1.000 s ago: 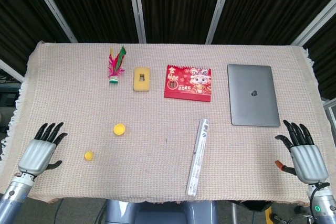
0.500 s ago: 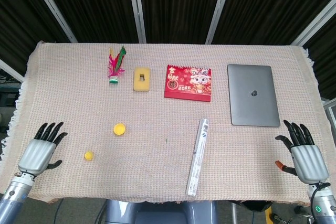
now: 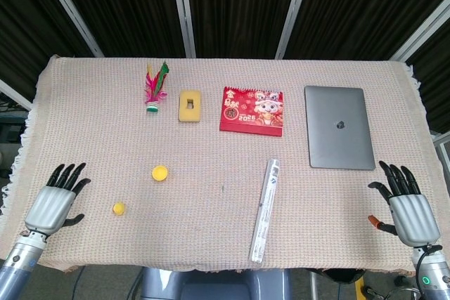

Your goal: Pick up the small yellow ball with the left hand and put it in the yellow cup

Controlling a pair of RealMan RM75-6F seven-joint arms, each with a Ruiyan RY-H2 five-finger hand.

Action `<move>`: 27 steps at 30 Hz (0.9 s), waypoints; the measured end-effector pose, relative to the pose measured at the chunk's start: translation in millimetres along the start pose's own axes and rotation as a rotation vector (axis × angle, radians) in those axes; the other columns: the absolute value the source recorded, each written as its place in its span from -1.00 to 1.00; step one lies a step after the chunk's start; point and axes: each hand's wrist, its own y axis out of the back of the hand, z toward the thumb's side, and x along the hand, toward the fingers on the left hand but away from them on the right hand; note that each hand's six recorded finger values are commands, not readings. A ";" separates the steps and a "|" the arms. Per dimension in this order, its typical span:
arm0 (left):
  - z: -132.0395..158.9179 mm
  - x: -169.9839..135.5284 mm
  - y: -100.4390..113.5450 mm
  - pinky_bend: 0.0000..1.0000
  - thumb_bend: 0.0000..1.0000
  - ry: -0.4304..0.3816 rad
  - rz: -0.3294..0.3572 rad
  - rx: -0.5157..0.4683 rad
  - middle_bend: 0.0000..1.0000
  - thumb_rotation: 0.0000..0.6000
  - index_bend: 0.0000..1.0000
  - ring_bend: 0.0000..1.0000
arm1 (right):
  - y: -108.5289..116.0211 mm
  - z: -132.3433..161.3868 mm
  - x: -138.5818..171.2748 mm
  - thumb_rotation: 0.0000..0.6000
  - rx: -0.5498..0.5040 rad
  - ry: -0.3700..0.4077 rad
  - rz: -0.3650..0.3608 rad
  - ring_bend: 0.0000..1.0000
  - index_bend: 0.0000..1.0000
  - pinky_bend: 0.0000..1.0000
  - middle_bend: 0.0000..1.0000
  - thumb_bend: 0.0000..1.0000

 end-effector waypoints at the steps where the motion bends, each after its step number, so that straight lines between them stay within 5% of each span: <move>1: 0.4 0.2 0.2 -1.00 -0.74 -0.001 0.001 -0.003 -1.00 1.00 -0.48 -1.00 | -0.1 -0.2 -0.1 1.00 -0.001 -0.001 0.001 -1.00 -0.29 -1.00 -1.00 -1.00; 8: 8.3 10.6 -0.1 -1.00 -0.71 -0.037 -0.009 -0.019 -1.00 1.00 -0.43 -1.00 | -1.0 0.6 -0.6 1.00 0.004 0.002 0.003 -1.00 -0.28 -1.00 -1.00 -1.00; 17: 21.5 46.3 -22.0 -1.00 -0.67 -0.097 -0.103 0.056 -1.00 1.00 -0.44 -1.00 | -0.7 -0.3 -0.1 1.00 0.002 -0.003 0.000 -1.00 -0.27 -1.00 -1.00 -1.00; 27: 44.1 52.5 -33.3 -1.00 -0.63 -0.128 -0.152 0.009 -1.00 1.00 -0.43 -1.00 | -0.5 0.0 0.2 1.00 0.002 0.002 -0.001 -1.00 -0.26 -1.00 -1.00 -1.00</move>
